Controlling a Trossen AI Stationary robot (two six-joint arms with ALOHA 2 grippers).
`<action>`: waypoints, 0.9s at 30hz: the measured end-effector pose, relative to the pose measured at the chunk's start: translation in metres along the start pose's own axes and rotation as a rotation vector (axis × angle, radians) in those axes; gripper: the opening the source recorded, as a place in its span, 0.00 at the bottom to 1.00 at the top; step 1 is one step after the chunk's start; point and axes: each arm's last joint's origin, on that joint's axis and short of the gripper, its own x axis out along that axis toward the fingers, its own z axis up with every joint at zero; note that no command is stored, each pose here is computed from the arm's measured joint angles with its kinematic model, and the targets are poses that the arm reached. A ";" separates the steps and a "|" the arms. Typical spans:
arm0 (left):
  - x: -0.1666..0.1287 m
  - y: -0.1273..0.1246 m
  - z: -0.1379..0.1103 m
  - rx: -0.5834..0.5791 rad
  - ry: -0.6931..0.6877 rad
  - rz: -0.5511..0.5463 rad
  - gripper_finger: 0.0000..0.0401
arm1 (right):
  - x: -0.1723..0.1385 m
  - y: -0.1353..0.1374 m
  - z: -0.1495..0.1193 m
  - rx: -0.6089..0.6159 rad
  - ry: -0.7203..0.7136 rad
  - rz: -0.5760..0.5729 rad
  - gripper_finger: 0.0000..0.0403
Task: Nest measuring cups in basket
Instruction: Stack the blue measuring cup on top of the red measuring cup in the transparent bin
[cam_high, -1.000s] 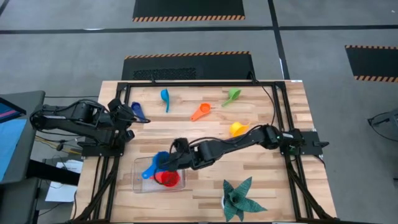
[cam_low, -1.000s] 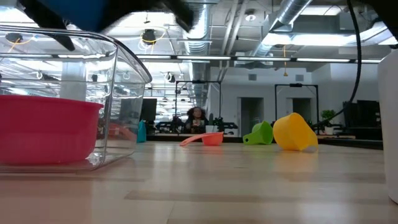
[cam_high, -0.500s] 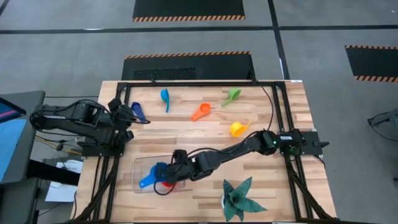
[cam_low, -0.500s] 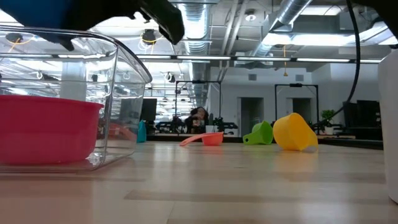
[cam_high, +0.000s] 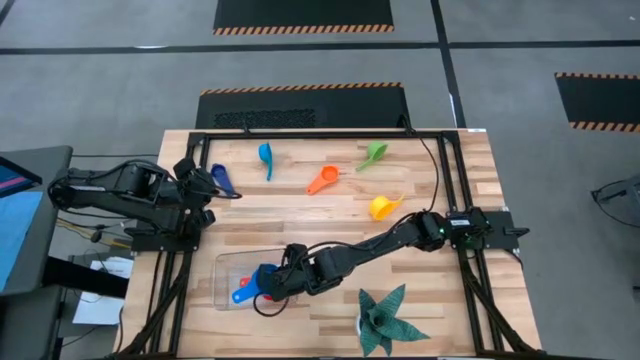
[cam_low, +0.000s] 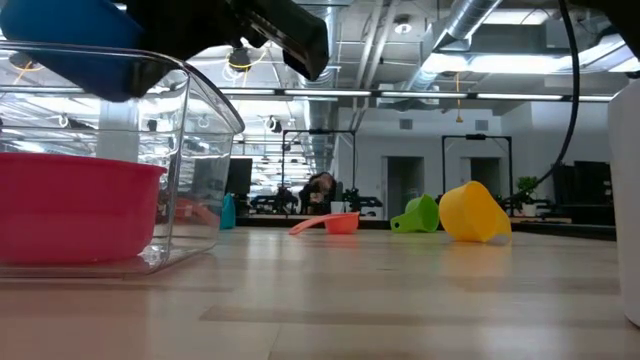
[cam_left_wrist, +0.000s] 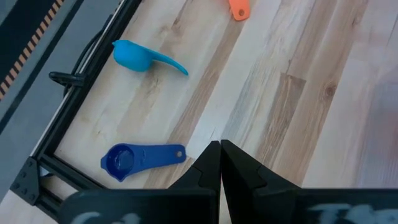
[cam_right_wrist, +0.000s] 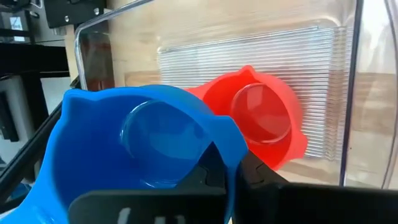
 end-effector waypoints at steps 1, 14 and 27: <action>0.000 0.000 0.000 0.000 0.000 0.000 0.00 | 0.001 0.001 0.002 0.004 -0.001 -0.001 0.02; 0.000 0.000 0.000 -0.002 0.000 0.000 0.00 | 0.000 0.000 -0.001 -0.055 0.035 -0.006 0.08; 0.000 0.000 0.000 -0.002 0.000 0.000 0.00 | 0.000 0.000 0.000 -0.059 0.036 -0.006 0.21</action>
